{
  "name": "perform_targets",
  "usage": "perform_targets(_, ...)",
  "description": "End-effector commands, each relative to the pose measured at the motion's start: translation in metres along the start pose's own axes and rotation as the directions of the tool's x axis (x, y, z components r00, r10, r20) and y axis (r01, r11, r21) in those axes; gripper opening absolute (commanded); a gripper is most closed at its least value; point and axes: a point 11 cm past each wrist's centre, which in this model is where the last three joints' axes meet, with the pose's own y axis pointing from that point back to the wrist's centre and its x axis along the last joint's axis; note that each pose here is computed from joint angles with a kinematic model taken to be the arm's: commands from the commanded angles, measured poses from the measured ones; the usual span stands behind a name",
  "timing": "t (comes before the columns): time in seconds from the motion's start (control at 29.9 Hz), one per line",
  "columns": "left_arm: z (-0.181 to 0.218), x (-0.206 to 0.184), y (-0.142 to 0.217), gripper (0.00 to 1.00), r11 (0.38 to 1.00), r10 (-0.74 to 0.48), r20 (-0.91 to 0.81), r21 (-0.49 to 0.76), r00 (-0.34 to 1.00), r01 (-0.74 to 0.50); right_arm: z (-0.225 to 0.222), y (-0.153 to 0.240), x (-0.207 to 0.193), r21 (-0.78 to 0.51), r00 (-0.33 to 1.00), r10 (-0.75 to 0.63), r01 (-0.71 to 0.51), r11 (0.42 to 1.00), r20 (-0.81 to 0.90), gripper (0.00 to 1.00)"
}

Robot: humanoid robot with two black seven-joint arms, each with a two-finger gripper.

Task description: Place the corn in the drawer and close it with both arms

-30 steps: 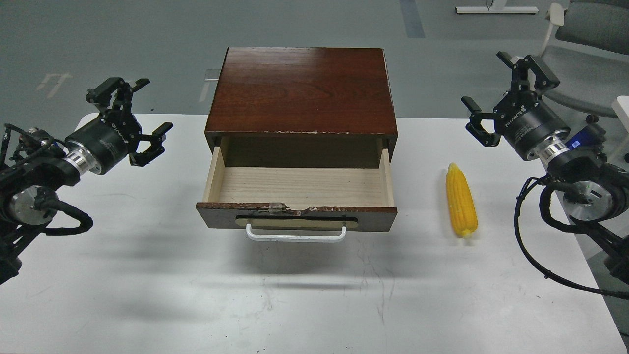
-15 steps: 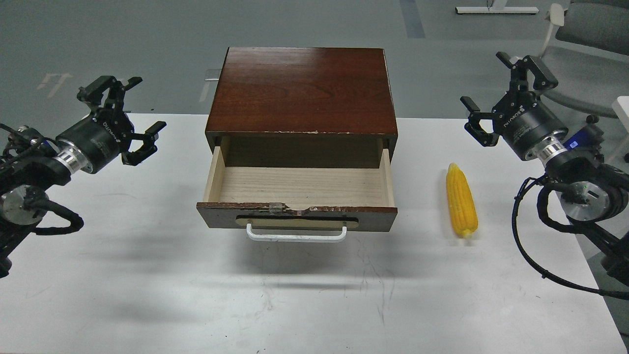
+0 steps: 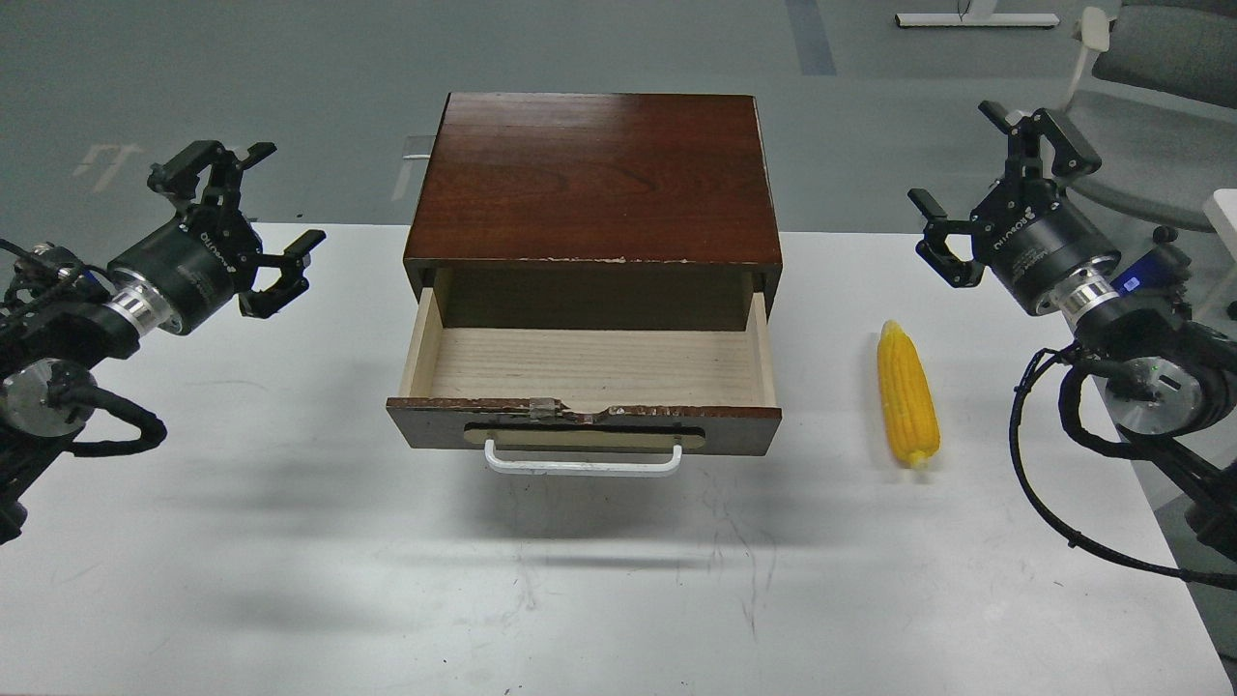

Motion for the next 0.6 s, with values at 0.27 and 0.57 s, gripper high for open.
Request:
perform_targets(0.27, -0.002, 0.005, 0.004, 0.98, 1.0, 0.021, -0.01, 0.003, 1.0, -0.021, -0.001, 0.0, -0.005, -0.018, 0.998, -0.031, 0.03, 0.999, -0.063, 1.0)
perform_targets(0.57, -0.001, 0.008, 0.005, 0.98, 0.999, 0.046, -0.008, -0.002, 0.999, -0.046, 0.014, 0.033, 0.023, -0.433, 0.26, -0.421, 0.014, 0.901, -0.869, 1.0)
